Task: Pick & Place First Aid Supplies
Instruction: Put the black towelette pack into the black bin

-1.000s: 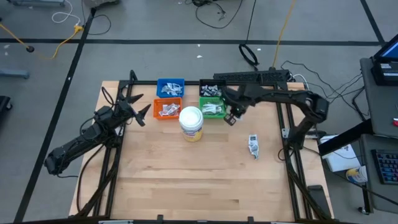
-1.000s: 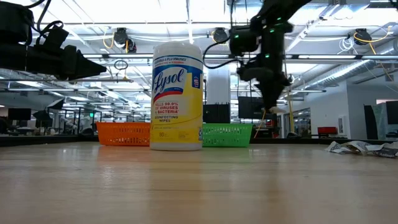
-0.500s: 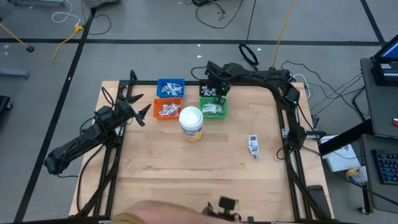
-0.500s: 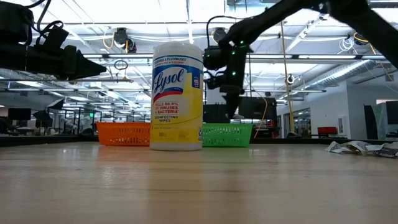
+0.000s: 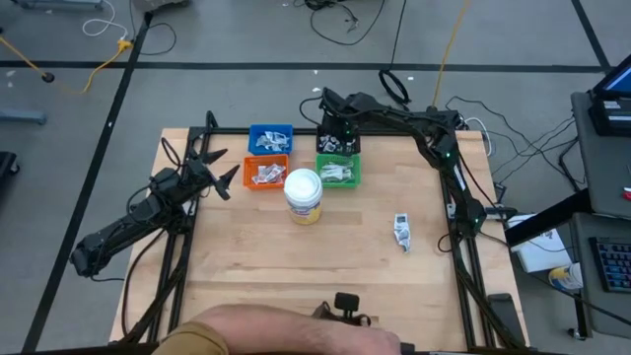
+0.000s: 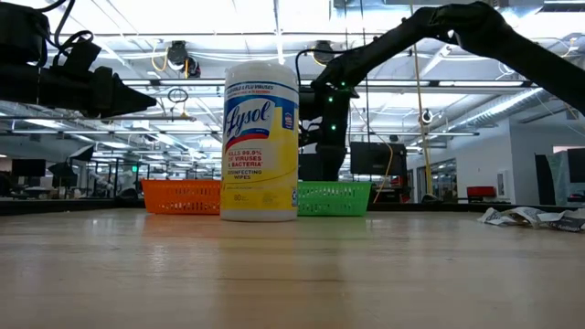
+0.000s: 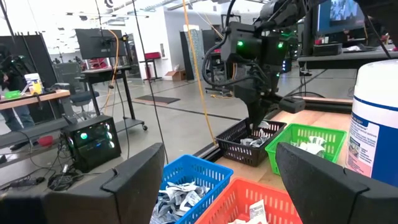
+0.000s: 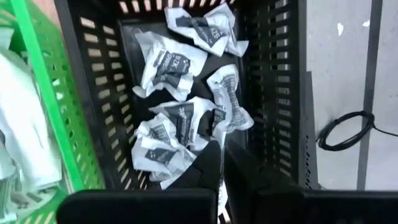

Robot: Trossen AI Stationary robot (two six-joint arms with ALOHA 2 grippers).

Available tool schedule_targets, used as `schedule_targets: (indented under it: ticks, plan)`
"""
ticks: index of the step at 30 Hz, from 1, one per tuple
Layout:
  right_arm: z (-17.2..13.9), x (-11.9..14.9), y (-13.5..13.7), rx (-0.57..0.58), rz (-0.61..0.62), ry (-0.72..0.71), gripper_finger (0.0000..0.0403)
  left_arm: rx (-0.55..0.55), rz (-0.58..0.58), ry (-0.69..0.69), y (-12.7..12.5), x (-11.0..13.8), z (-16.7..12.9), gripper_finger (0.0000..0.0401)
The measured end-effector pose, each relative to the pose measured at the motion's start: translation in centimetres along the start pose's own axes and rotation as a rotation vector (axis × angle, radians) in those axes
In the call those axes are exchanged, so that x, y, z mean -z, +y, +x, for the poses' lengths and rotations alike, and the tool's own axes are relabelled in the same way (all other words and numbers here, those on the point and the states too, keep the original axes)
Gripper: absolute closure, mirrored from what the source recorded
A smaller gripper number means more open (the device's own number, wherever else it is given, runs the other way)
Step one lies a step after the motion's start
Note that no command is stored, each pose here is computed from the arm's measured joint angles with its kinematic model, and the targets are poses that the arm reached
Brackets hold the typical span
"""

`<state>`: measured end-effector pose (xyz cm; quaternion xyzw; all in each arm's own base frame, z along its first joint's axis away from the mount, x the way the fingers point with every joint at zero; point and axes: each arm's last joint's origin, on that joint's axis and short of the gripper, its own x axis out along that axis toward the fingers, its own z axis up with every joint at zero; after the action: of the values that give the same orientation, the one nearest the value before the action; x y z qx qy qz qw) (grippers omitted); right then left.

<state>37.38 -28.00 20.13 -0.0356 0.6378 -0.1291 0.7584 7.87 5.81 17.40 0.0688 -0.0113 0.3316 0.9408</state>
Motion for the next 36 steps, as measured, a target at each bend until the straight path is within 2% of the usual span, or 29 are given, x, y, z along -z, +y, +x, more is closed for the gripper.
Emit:
schedule_targets:
  ticks: [7,17,22,25,31,36]
  plan:
    - [0.0,-0.1,0.0,0.003,0.053,-0.005,0.0384,0.000,0.000,0.000,0.0,0.0,0.0,0.0091]
    - [0.0,-0.3,0.0,0.010,0.031,-0.020,0.0256,-0.001,0.000,0.000,0.0,0.0,0.0,0.0091]
    - [-0.1,-0.3,0.3,0.006,0.062,-0.016,0.0213,-0.001,0.000,0.000,0.0,0.0,0.0,0.0091]
    - [-1.3,0.0,0.3,0.018,0.194,-0.004,0.0202,-0.001,0.000,0.000,0.0,0.0,0.0,0.0091]
    - [-3.6,0.8,0.1,0.127,0.564,0.015,0.0202,-0.001,0.000,0.000,0.0,0.0,0.0,0.0091]
    - [-4.9,1.6,0.4,0.135,0.865,-0.012,0.0206,0.000,0.000,0.000,0.0,0.0,0.0,0.0091]
